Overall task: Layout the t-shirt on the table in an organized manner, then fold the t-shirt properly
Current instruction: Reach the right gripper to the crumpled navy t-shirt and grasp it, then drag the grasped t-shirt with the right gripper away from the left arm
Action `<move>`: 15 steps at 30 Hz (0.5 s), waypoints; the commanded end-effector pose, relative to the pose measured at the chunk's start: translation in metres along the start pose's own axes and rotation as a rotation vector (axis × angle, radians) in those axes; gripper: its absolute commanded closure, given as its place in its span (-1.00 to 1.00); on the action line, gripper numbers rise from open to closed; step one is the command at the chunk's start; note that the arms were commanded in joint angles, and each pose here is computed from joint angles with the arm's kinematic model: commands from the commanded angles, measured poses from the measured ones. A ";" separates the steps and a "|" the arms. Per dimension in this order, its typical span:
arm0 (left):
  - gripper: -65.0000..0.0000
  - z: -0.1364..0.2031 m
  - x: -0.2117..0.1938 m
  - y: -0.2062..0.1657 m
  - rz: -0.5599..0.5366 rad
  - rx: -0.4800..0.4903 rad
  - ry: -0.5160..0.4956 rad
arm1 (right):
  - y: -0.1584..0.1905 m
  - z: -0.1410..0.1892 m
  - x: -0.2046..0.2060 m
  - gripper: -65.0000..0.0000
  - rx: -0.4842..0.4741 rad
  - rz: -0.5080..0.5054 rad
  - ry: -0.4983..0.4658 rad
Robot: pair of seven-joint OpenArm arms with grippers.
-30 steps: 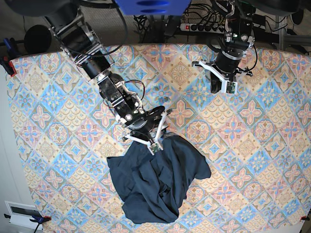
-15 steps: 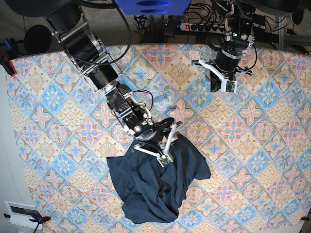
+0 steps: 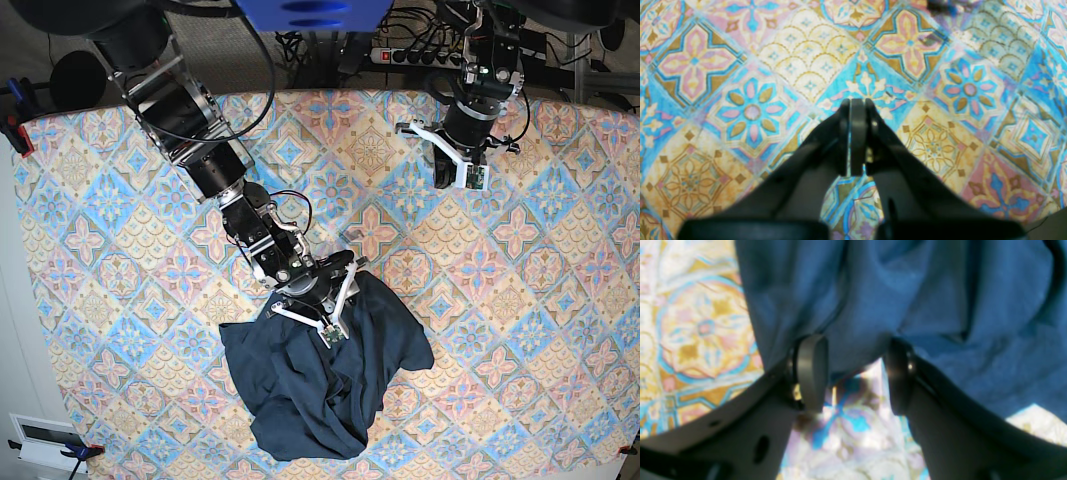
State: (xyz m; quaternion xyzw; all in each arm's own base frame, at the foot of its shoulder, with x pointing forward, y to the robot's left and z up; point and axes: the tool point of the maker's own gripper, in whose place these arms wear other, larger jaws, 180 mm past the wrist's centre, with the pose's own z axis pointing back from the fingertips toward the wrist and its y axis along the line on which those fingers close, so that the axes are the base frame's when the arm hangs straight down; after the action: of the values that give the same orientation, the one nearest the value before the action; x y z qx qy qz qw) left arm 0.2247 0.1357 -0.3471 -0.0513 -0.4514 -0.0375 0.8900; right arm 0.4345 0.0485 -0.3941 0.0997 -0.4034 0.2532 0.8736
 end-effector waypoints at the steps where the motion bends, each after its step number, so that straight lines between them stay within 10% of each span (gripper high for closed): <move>1: 0.99 0.002 0.010 0.000 -0.004 -0.001 -0.037 | -0.005 0.003 0.027 0.14 -0.010 0.004 -0.068; 5: 0.99 0.002 0.010 0.000 -0.004 -0.001 -0.037 | -0.005 0.003 0.028 0.29 -0.009 0.005 -0.077; 9: 0.99 0.002 0.010 -0.001 -0.004 -0.002 -0.037 | -0.005 0.002 0.029 1.00 -0.008 0.003 -0.083; 15: 0.99 0.002 0.010 -0.001 -0.005 -0.004 -0.037 | 0.003 0.028 0.076 0.97 0.015 -0.002 -0.231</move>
State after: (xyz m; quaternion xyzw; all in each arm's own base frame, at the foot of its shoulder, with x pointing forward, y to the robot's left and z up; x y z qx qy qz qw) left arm 0.2246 0.1354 -0.3471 -0.0517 -0.4513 -0.0382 0.8900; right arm 0.4375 0.0565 -0.3585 0.1224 -0.4506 0.2477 0.8489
